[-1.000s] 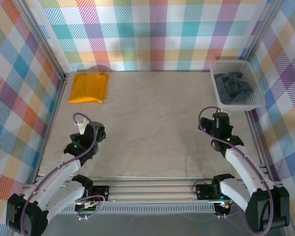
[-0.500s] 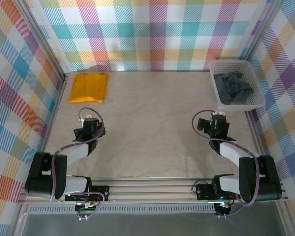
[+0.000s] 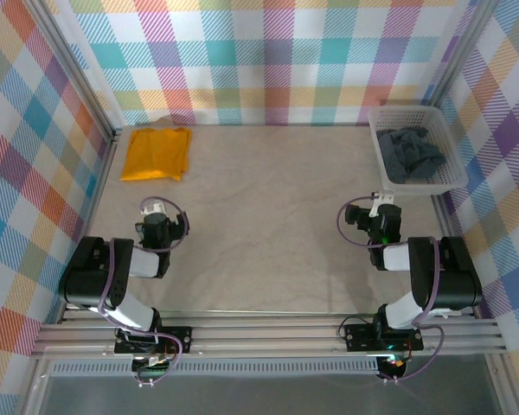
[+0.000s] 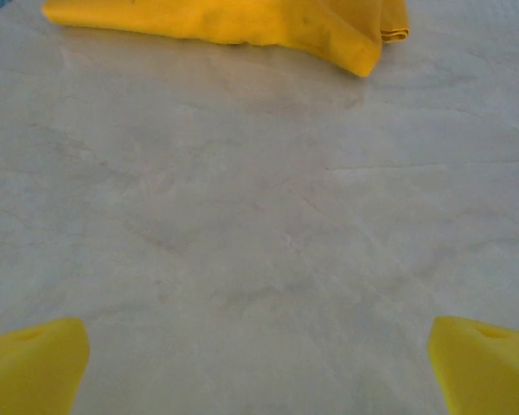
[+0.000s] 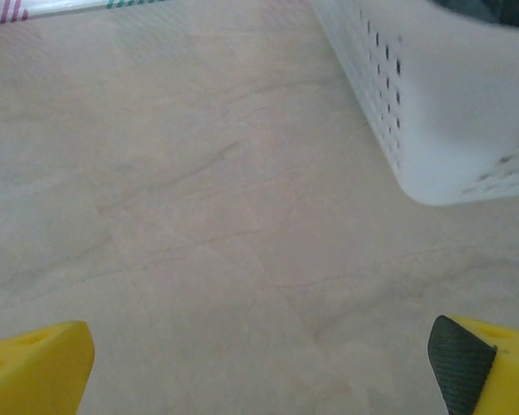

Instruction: Fold and stack the t-shirts

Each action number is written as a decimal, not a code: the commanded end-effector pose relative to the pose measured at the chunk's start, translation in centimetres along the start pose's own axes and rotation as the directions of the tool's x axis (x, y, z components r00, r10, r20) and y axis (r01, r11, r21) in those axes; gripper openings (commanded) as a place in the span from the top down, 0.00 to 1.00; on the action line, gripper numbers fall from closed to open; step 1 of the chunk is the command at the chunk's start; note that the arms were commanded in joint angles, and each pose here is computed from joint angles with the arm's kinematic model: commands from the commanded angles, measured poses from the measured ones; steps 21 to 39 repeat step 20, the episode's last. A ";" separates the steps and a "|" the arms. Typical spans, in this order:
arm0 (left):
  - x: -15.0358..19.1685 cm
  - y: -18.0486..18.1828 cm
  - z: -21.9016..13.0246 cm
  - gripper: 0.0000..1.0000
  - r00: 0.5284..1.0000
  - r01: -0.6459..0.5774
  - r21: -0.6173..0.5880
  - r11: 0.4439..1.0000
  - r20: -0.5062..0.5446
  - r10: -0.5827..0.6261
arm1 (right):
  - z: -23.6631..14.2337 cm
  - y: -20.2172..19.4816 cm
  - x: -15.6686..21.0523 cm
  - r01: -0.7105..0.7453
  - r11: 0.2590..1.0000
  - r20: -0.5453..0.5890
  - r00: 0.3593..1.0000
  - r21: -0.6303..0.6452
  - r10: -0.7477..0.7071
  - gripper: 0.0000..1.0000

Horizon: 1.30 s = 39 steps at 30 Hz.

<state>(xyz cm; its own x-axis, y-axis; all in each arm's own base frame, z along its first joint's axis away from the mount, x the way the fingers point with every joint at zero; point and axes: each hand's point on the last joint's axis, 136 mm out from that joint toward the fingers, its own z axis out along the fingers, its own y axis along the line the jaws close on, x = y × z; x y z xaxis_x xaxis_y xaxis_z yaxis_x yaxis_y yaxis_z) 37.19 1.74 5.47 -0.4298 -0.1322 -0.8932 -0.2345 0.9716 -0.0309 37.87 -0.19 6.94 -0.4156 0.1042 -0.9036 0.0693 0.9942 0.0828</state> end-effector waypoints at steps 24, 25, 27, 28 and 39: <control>-3.2 -1.6 0.5 0.00 0.997 -0.025 0.042 0.999 0.073 0.022 | 0.7 2.1 -2.6 0.066 0.993 0.061 0.996 -0.094 -0.060 0.00; -3.2 -1.6 0.5 0.00 0.997 -0.025 0.042 0.999 0.073 0.022 | 0.7 2.1 -2.6 0.066 0.993 0.061 0.996 -0.094 -0.060 0.00; -3.2 -1.6 0.5 0.00 0.997 -0.025 0.042 0.999 0.073 0.022 | 0.7 2.1 -2.6 0.066 0.993 0.061 0.996 -0.094 -0.060 0.00; -3.2 -1.6 0.5 0.00 0.997 -0.025 0.042 0.999 0.073 0.022 | 0.7 2.1 -2.6 0.066 0.993 0.061 0.996 -0.094 -0.060 0.00; -3.2 -1.6 0.5 0.00 0.997 -0.025 0.042 0.999 0.073 0.022 | 0.7 2.1 -2.6 0.066 0.993 0.061 0.996 -0.094 -0.060 0.00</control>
